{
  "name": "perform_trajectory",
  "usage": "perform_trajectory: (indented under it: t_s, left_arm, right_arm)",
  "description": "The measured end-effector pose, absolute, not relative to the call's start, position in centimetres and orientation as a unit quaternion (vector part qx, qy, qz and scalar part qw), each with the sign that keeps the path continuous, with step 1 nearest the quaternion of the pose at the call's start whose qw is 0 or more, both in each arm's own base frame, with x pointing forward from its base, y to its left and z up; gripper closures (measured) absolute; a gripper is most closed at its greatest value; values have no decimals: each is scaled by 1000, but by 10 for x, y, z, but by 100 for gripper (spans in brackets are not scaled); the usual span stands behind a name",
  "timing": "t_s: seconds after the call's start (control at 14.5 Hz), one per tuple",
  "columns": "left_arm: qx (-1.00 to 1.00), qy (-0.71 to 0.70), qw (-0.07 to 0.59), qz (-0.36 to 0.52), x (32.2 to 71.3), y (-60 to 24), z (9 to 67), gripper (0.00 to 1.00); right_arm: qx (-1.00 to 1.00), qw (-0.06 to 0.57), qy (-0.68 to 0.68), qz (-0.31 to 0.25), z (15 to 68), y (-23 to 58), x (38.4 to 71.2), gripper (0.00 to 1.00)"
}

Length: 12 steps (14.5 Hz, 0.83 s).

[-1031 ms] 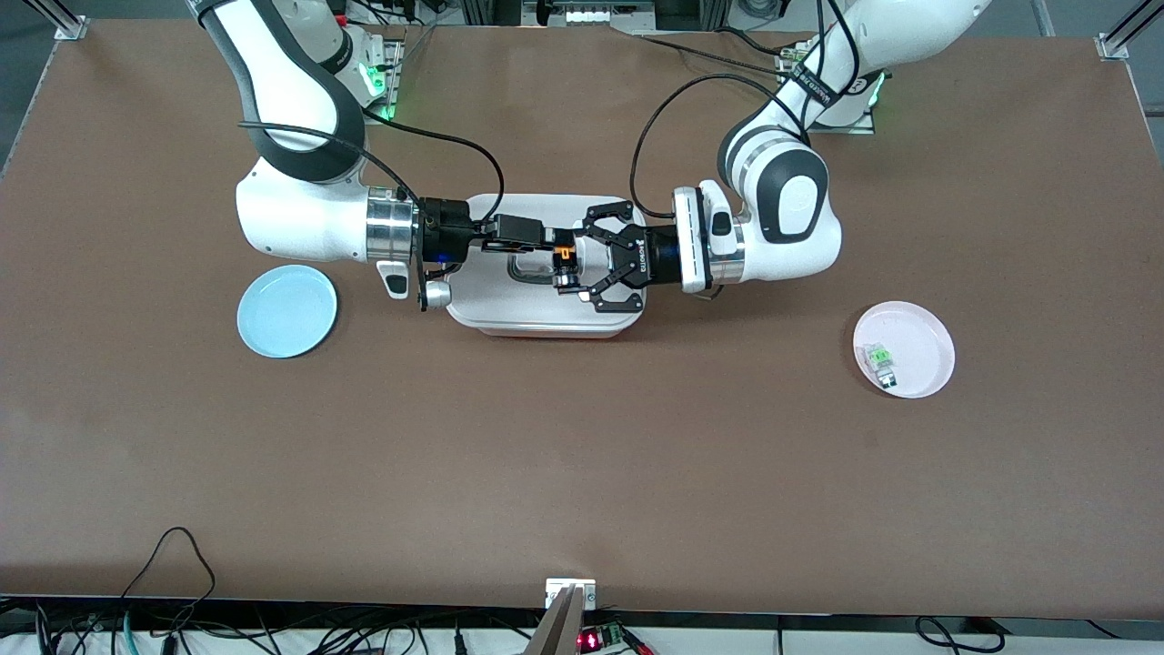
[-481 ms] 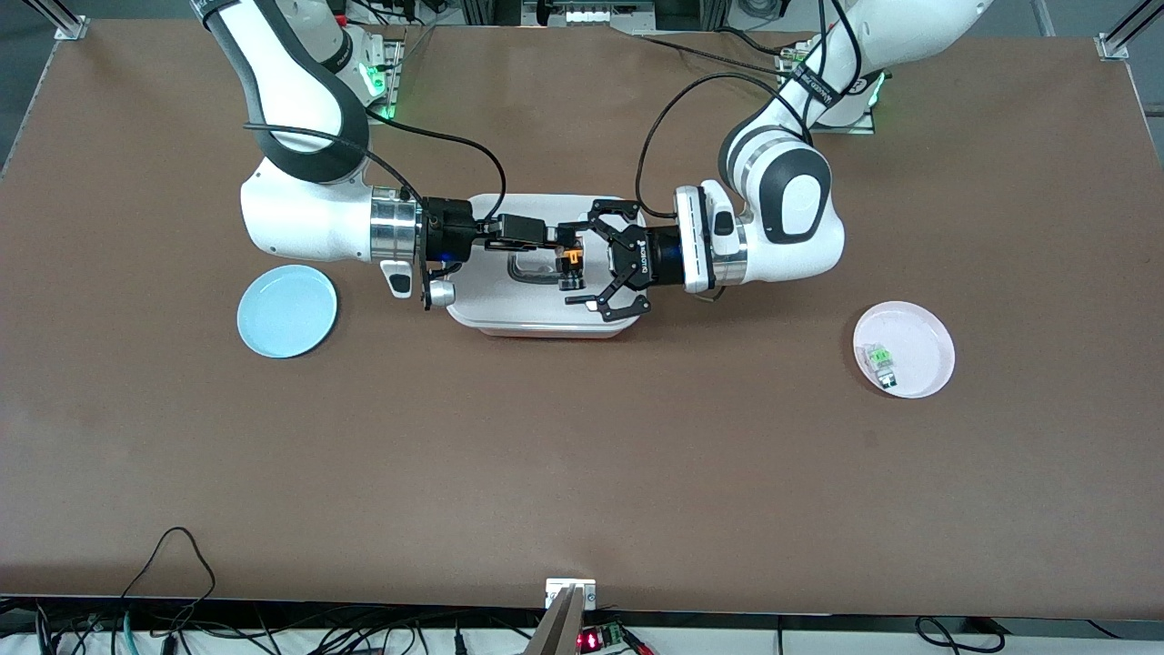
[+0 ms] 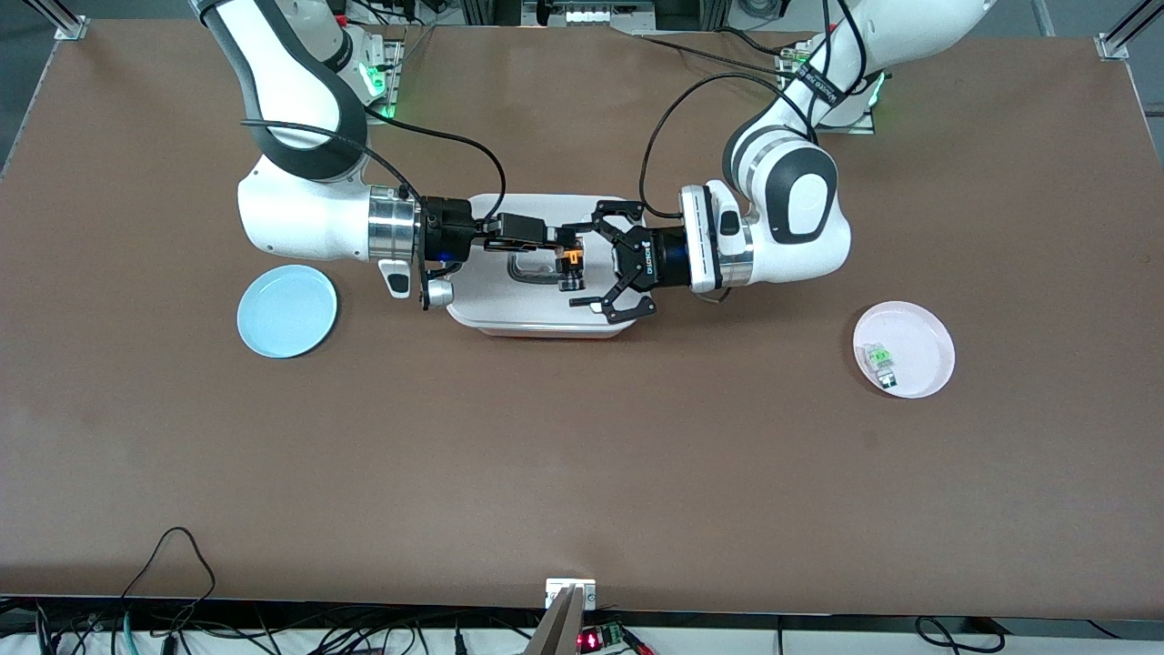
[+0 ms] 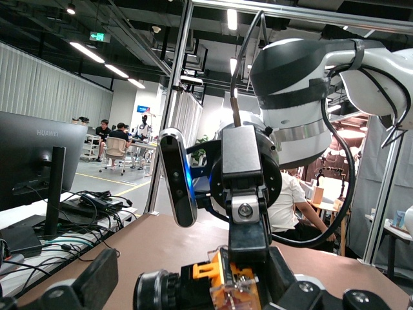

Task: Transfer orange switch to right arm and place
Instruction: 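Grasp the switch with the right gripper and open the left gripper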

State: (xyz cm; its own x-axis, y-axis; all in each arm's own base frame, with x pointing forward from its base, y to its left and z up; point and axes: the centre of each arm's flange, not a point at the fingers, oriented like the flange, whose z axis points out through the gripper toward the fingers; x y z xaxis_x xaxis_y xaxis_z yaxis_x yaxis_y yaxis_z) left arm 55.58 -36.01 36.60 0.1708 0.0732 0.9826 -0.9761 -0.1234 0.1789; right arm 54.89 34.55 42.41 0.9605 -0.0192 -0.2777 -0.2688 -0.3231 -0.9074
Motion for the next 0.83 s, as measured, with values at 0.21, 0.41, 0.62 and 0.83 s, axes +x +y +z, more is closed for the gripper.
perform_trajectory:
  t_s: [0.21, 0.41, 0.62, 0.83]
  left_arm:
    - [543, -418, 529, 501, 569, -334, 371, 0]
    - [533, -429, 540, 491, 587, -294, 376, 0]
    - [535, -455, 551, 452, 593, -263, 376, 0]
    - [547, -506, 544, 386, 605, -221, 386, 0]
  right_arm:
    - [-818, 563, 72, 99, 430, 345, 549, 60]
    - [-830, 547, 56, 92, 432, 343, 547, 60]
    - [-849, 522, 35, 79, 434, 335, 548, 60]
    - [-867, 494, 17, 65, 437, 322, 547, 60]
